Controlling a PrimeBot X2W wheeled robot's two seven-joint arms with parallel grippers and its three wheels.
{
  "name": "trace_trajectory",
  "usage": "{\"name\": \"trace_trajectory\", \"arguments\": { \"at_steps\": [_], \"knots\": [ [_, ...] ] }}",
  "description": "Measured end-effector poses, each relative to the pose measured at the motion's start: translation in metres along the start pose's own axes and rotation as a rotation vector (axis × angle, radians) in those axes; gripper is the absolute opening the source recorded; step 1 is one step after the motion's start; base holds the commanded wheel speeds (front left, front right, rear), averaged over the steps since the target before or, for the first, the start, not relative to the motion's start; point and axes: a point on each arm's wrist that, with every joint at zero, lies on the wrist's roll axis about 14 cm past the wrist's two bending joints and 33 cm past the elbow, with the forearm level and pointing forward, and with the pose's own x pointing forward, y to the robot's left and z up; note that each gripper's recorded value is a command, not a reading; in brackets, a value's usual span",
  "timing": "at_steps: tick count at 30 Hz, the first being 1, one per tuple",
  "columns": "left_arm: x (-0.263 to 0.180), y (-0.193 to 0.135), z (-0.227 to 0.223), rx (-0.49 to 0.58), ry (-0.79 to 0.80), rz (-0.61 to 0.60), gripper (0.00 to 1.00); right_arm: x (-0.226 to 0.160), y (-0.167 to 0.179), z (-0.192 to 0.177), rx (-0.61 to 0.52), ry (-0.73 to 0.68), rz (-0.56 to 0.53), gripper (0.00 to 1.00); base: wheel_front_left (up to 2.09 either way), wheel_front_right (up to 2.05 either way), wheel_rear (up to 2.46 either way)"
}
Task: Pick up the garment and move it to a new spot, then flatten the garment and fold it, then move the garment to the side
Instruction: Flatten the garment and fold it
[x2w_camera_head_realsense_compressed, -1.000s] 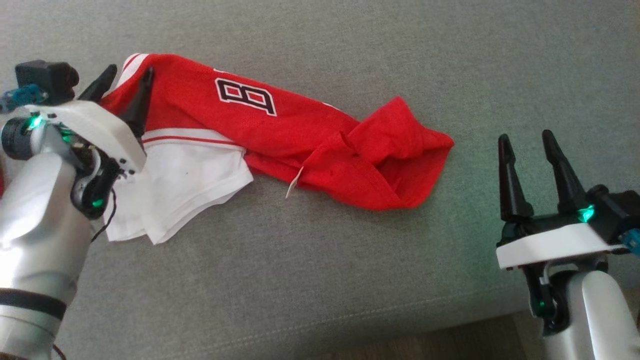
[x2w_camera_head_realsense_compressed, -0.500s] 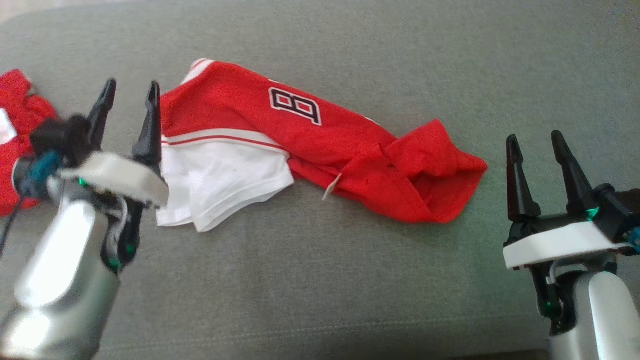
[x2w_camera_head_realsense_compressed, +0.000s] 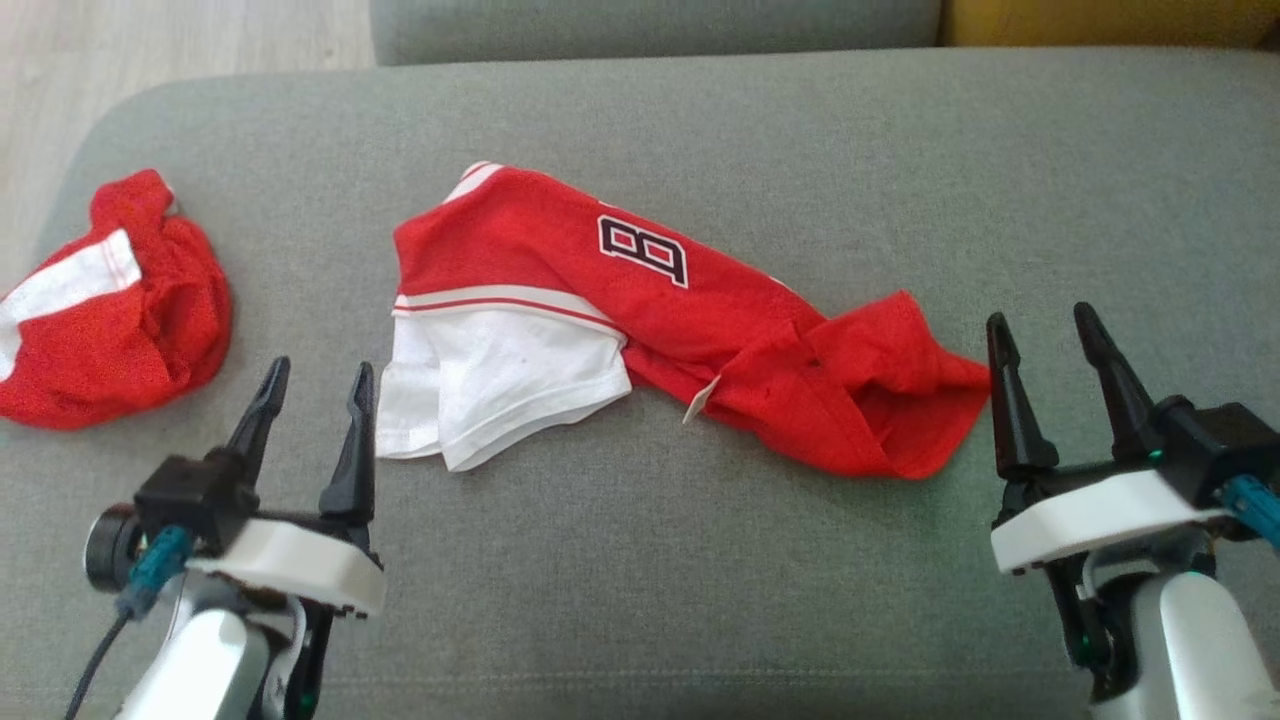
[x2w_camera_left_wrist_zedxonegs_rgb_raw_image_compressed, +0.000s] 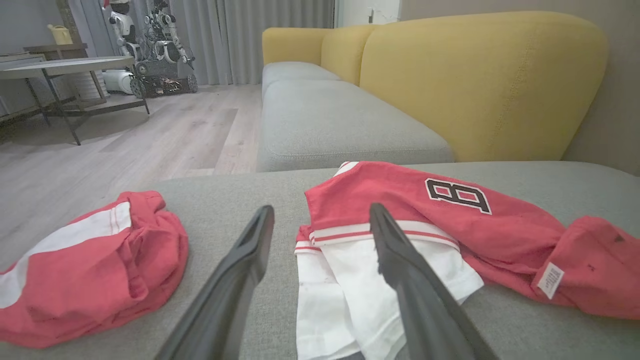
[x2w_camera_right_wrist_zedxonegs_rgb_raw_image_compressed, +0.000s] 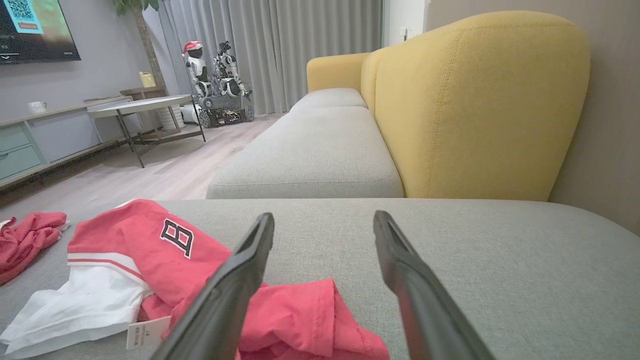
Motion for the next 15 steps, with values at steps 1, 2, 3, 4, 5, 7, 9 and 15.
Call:
{"name": "trace_trajectory", "arguments": {
  "at_steps": [1,2,3,4,5,7,9,15],
  "knots": [
    [-0.003,0.000,0.002,0.001,-0.005,0.003,1.00,-0.001,0.001,0.001,0.000,-0.001,0.003,1.00,0.00,0.00,0.00],
    [-0.005,0.000,0.003,0.000,-0.009,0.005,1.00,-0.002,0.002,0.000,0.000,0.003,0.004,1.00,0.00,0.00,0.00],
    [-0.007,-0.001,0.005,-0.001,-0.014,0.005,1.00,-0.004,0.002,-0.001,0.000,0.009,0.004,1.00,0.00,0.00,0.00],
    [-0.009,-0.002,0.006,0.003,-0.017,0.003,1.00,-0.007,0.002,-0.004,0.001,0.016,0.002,1.00,0.00,0.00,0.00],
    [-0.010,-0.003,0.006,0.001,-0.019,0.001,1.00,-0.009,0.001,-0.006,0.002,0.022,-0.001,1.00,0.00,0.00,0.00],
    [-0.012,-0.003,0.007,0.000,-0.021,0.002,1.00,-0.012,-0.001,-0.009,0.003,0.030,-0.009,1.00,0.00,0.00,0.00],
    [-0.012,-0.004,0.009,0.001,-0.025,-0.001,1.00,-0.013,-0.003,-0.009,0.003,0.030,-0.014,1.00,0.00,0.00,0.00],
    [-0.012,-0.005,0.010,0.001,-0.030,-0.002,1.00,-0.013,-0.004,-0.008,0.003,0.029,-0.017,1.00,0.00,0.00,0.00]
  ]
}}
